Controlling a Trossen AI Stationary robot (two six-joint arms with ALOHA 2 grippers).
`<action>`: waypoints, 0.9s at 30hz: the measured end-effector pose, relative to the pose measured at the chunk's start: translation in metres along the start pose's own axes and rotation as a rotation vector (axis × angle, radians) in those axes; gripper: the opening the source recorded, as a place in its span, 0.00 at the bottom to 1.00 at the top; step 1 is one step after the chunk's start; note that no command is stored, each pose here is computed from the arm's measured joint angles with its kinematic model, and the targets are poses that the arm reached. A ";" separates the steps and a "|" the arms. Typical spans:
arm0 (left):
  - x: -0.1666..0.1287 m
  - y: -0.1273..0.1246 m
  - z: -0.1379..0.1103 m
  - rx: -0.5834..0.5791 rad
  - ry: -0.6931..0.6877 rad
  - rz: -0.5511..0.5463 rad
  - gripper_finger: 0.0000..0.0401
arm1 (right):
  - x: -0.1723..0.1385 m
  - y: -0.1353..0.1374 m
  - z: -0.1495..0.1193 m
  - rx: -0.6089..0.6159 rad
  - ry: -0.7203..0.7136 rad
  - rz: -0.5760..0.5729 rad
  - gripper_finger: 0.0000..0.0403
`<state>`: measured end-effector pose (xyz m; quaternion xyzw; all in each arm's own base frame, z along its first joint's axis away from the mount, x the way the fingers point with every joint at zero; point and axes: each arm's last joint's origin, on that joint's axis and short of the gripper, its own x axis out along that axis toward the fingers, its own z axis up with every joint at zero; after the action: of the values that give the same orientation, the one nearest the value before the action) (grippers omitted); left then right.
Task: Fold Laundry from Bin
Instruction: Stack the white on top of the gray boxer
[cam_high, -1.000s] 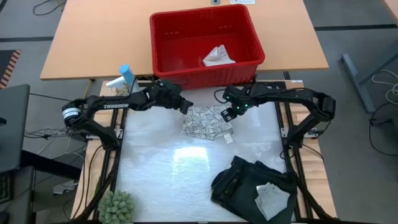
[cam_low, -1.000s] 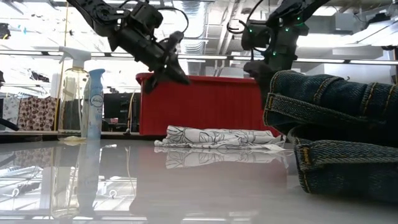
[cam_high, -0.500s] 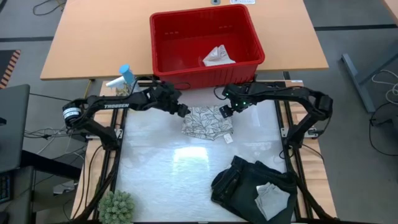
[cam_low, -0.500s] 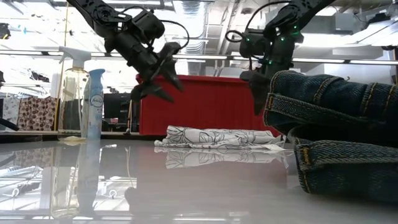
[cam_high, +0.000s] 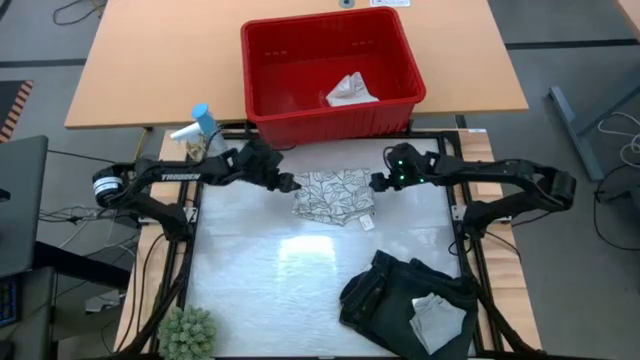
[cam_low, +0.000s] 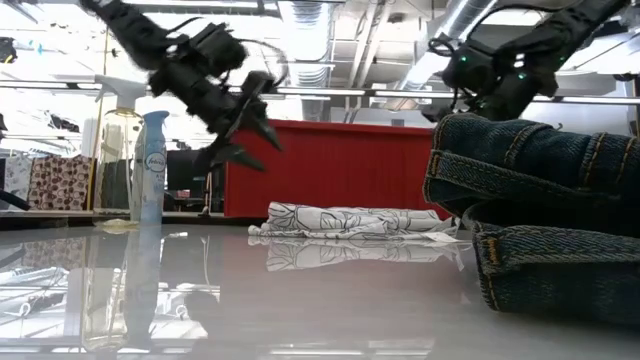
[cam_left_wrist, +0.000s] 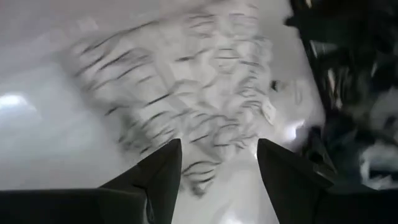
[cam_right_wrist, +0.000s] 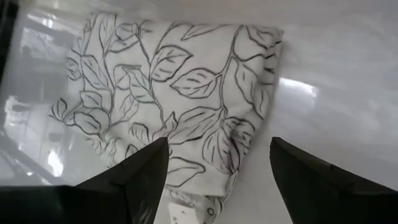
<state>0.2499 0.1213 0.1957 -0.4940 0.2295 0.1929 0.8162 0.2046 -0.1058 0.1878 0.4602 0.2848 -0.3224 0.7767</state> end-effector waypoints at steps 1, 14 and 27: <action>0.000 0.009 -0.007 -0.043 -0.019 -0.010 0.50 | 0.001 -0.001 -0.001 0.000 -0.002 0.000 0.75; 0.017 0.044 -0.028 -0.119 -0.142 0.070 0.50 | 0.030 -0.010 0.001 -0.036 0.056 -0.015 0.75; 0.048 0.047 -0.025 -0.137 -0.094 0.079 0.50 | 0.044 -0.017 -0.002 -0.047 0.095 -0.056 0.75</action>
<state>0.2591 0.1242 0.1247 -0.5297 0.1965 0.2632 0.7820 0.2191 -0.1209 0.1453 0.4486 0.3416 -0.3148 0.7635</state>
